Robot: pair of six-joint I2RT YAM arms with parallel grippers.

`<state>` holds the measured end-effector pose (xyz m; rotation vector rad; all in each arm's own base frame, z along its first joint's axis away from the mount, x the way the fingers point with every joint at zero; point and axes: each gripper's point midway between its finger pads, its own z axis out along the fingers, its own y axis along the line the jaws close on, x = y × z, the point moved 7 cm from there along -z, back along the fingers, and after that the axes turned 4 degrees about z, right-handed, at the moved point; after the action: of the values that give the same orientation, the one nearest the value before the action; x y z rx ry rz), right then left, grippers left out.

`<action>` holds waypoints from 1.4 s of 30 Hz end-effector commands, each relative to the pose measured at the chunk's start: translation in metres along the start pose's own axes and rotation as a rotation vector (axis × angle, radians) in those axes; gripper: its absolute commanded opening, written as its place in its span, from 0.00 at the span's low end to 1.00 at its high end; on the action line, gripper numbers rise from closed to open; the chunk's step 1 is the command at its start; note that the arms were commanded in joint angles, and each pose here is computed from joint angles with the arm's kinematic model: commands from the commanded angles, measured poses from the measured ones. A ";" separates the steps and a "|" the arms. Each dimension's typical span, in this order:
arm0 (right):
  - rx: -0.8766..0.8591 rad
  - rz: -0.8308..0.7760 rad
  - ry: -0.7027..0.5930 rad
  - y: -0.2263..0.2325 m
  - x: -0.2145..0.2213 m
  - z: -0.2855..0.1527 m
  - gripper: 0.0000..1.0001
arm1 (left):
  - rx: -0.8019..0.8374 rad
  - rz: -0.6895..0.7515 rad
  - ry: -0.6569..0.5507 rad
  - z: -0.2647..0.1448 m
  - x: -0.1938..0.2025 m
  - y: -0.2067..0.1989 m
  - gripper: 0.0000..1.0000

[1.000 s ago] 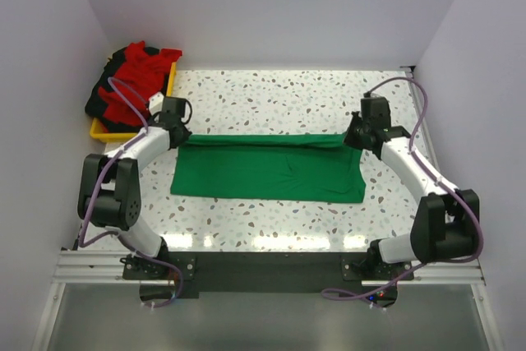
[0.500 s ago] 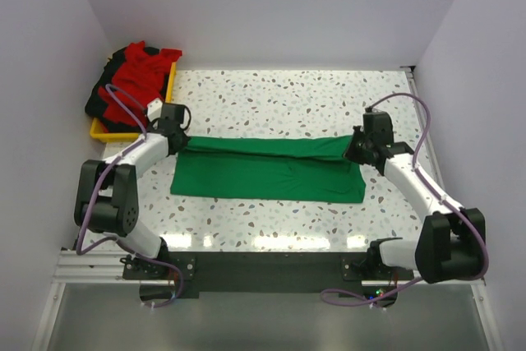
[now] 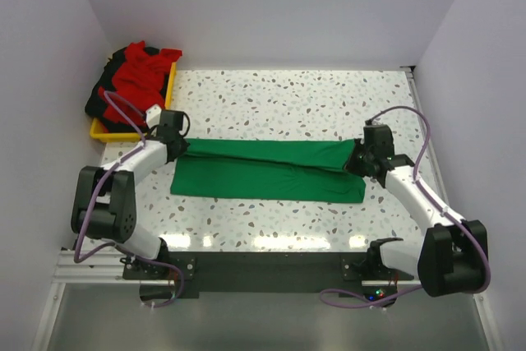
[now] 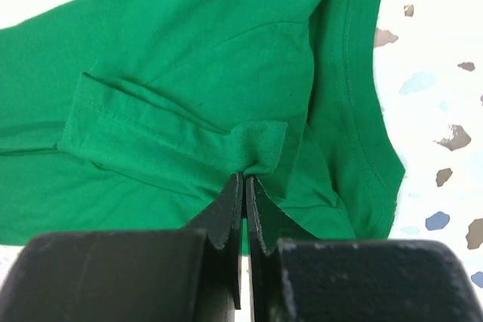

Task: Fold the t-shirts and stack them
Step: Fold the tshirt

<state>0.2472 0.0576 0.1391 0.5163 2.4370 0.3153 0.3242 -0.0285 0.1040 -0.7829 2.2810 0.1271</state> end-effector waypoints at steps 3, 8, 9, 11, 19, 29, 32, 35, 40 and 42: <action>-0.043 0.000 -0.019 0.000 0.004 -0.008 0.09 | 0.060 -0.081 -0.084 -0.011 -0.012 -0.001 0.21; -0.059 -0.014 -0.036 -0.002 0.006 -0.018 0.40 | 0.092 -0.109 -0.128 -0.026 -0.014 0.006 0.47; -0.063 -0.019 -0.039 -0.002 0.006 -0.020 0.42 | 0.101 -0.110 -0.132 -0.028 -0.014 0.006 0.47; -0.088 -0.023 -0.051 0.002 0.004 -0.025 0.45 | 0.127 -0.107 -0.132 -0.031 -0.015 0.004 0.47; -0.120 -0.061 -0.048 0.029 -0.003 -0.015 0.46 | 0.173 -0.055 -0.099 -0.028 -0.005 -0.021 0.43; -0.110 -0.042 -0.005 0.047 0.004 0.020 0.45 | 0.268 0.093 -0.020 -0.025 0.039 -0.067 0.33; -0.078 -0.023 0.008 0.041 0.010 0.031 0.45 | 0.293 0.145 -0.001 -0.028 0.054 -0.075 0.30; -0.048 -0.002 0.031 0.035 0.020 0.041 0.45 | 0.305 0.199 0.006 -0.032 0.069 -0.080 0.29; 0.011 0.018 0.092 0.023 0.037 0.058 0.44 | 0.299 0.272 0.039 -0.035 0.096 -0.075 0.24; 0.031 0.018 0.092 0.021 0.037 0.062 0.44 | 0.294 0.293 0.048 -0.037 0.105 -0.071 0.22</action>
<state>0.2575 0.1000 0.0829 0.5072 2.5686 0.3492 0.2884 -0.1477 0.0767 -0.3359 2.3934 -0.1186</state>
